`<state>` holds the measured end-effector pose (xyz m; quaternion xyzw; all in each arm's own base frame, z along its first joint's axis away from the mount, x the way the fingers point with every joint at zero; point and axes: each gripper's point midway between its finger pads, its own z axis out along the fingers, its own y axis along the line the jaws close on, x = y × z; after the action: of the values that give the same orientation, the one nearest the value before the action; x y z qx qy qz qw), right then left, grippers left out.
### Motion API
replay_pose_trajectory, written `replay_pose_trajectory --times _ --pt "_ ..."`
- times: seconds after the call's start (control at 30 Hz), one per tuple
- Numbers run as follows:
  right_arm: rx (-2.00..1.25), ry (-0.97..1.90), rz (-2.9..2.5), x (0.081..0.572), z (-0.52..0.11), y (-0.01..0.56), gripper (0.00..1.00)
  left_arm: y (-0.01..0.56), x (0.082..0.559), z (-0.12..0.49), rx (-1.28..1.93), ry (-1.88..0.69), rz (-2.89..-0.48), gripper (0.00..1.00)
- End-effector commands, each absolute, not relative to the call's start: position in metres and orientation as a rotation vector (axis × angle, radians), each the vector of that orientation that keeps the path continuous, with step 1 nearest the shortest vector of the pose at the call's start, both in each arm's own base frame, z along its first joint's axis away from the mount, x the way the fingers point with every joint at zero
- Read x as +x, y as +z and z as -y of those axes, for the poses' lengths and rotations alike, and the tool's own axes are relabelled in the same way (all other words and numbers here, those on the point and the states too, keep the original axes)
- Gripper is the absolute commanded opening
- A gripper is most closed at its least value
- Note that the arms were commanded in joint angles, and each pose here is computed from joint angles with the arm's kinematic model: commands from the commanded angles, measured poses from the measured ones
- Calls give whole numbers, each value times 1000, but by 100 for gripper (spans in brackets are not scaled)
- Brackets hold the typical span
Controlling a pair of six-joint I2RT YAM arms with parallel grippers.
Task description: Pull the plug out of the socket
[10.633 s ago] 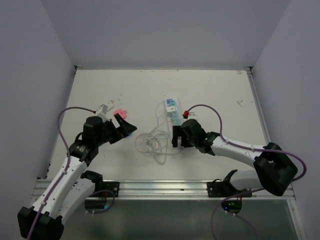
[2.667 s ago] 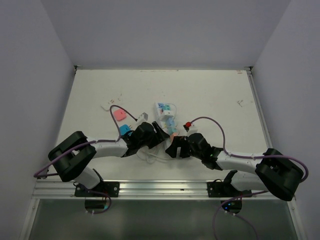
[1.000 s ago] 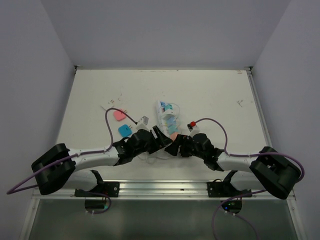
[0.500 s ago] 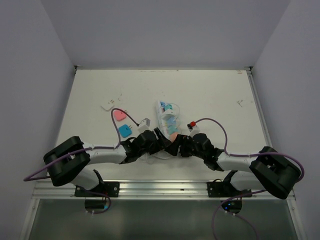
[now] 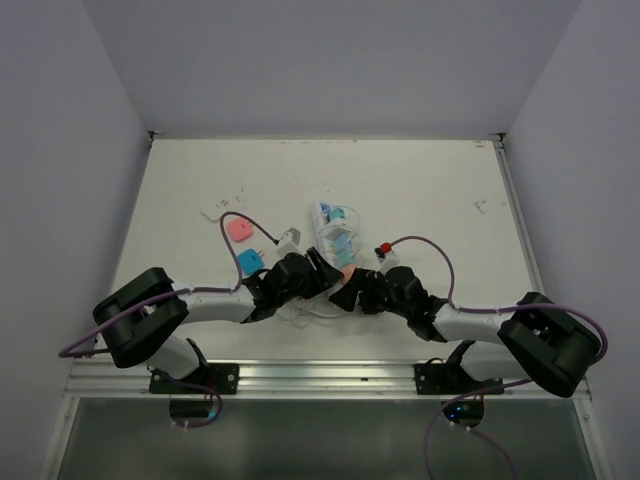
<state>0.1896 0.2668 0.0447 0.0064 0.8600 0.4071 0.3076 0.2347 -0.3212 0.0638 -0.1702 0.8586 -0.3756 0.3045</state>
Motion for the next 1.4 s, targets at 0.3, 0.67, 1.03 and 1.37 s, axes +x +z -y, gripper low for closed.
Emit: replay_pose_trajectory --times 0.3,0.67,1.03,1.37 --pt "-28 1215 -2193 194 -290 72 0 78 243 329 -345 -1018 -2203 38" --pt "-27 1188 -2192 195 -285 86 50 75 238 305 -354 -926 -2208 5" --pt "-32 1135 -2169 192 -271 114 88 68 233 294 -361 -879 -2229 0" --pt "-47 1082 -2214 189 -265 108 99 68 234 290 -377 -860 -2230 0"
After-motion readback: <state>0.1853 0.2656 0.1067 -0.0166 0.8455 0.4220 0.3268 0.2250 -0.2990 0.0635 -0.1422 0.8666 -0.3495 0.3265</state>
